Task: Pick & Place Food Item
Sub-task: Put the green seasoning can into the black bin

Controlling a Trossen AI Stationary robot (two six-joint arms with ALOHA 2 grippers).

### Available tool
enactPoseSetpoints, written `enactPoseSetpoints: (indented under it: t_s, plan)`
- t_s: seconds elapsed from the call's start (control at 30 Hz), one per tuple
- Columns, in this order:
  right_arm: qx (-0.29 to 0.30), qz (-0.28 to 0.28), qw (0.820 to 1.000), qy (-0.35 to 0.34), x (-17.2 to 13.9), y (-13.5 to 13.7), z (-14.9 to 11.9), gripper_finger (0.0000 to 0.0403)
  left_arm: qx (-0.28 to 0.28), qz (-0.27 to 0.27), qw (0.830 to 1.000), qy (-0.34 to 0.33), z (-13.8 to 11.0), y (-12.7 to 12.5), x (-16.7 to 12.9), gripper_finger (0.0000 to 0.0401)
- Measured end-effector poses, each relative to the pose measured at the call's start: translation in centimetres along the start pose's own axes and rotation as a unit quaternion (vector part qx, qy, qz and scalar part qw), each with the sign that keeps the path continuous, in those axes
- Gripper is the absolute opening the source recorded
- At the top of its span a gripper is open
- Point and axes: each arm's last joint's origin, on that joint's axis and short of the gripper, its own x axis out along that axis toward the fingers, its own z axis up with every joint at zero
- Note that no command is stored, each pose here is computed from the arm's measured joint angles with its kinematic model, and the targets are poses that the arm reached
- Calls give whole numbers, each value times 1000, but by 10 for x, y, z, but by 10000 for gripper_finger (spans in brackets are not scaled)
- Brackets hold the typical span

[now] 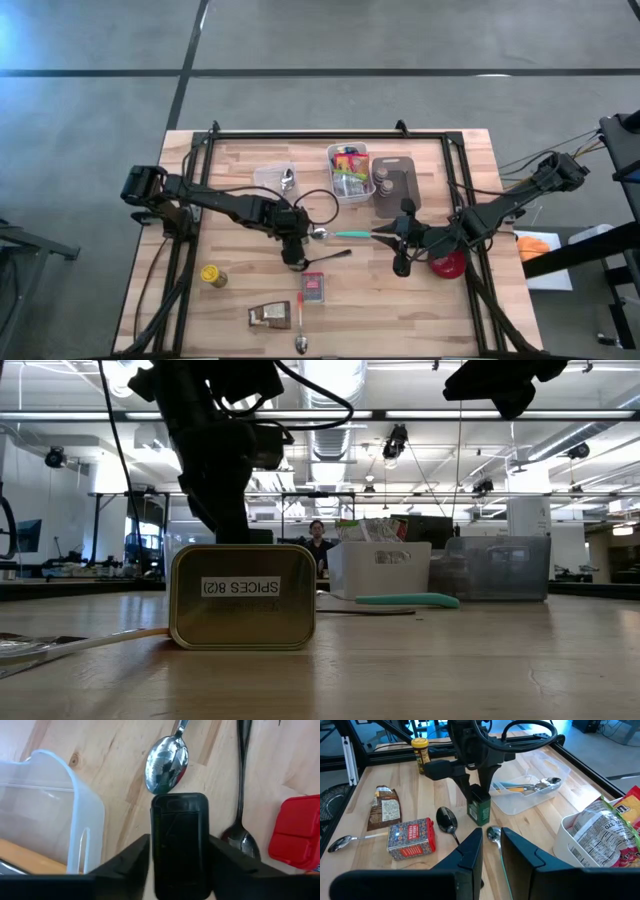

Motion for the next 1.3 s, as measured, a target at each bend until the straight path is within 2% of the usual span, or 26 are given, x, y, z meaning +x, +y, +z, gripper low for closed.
enactPoseSetpoints:
  t_s: [0.13,0.37,0.6,1.03,1.3]
  plan:
    - [0,0,1000,0,0,0,0,67,-5,-7,1000,3,0,0,0,117]
    - [0,0,1000,0,0,0,0,67,-6,-20,1000,9,0,-1,-1,117]
    - [0,0,1000,0,0,0,0,67,-7,-72,997,28,-4,-8,-6,117]
    - [0,0,1000,0,0,0,0,67,15,-105,994,-26,-4,-14,-42,117]
    - [-29,-6,1000,-2,0,-1,0,67,27,-122,991,-51,5,-19,-59,117]
